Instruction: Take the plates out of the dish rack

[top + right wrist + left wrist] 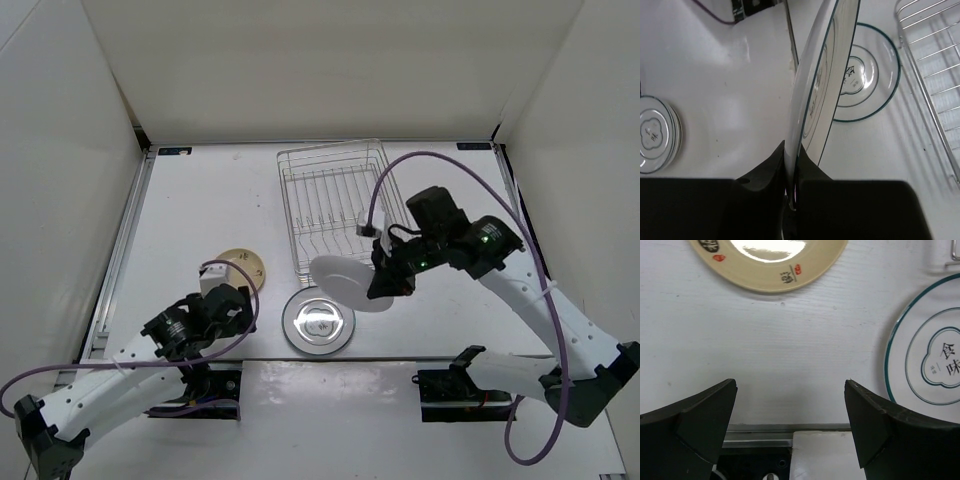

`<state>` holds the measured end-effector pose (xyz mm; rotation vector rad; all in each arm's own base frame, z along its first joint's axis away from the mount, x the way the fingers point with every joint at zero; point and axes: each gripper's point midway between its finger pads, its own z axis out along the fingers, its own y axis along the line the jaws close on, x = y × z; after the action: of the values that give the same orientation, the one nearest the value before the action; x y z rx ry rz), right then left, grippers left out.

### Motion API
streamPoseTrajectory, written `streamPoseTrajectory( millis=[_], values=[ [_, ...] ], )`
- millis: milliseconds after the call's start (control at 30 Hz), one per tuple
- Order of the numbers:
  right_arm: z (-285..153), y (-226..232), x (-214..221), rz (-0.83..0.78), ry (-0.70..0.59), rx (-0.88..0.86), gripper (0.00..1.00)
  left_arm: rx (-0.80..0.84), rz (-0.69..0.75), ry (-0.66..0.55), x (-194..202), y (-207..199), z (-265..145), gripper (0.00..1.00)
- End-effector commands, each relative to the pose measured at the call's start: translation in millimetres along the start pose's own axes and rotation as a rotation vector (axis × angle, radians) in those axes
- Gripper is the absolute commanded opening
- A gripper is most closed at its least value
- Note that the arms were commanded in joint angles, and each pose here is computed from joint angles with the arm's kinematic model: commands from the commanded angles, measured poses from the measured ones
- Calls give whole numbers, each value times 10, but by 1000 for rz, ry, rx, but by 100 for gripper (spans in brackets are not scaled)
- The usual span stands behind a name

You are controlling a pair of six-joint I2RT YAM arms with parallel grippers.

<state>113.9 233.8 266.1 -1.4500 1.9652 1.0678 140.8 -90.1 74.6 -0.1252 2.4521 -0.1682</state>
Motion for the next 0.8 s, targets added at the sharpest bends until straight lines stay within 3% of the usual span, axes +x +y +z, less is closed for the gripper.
streamPoseTrajectory(
  millis=[0,267,400,767],
  values=[
    [99,128,96,-113,31,-42,0,-69,-29,-43,-84,184,-105,100],
    [454,-25,289,-425,232,109,0,-109,-57,-81,-145,306,-183,100],
    [543,-389,172,-556,269,357,0,-130,-51,-62,-138,306,-177,100],
    [1035,-536,359,-636,304,429,0,-137,-31,-60,-227,234,-187,100]
  ],
)
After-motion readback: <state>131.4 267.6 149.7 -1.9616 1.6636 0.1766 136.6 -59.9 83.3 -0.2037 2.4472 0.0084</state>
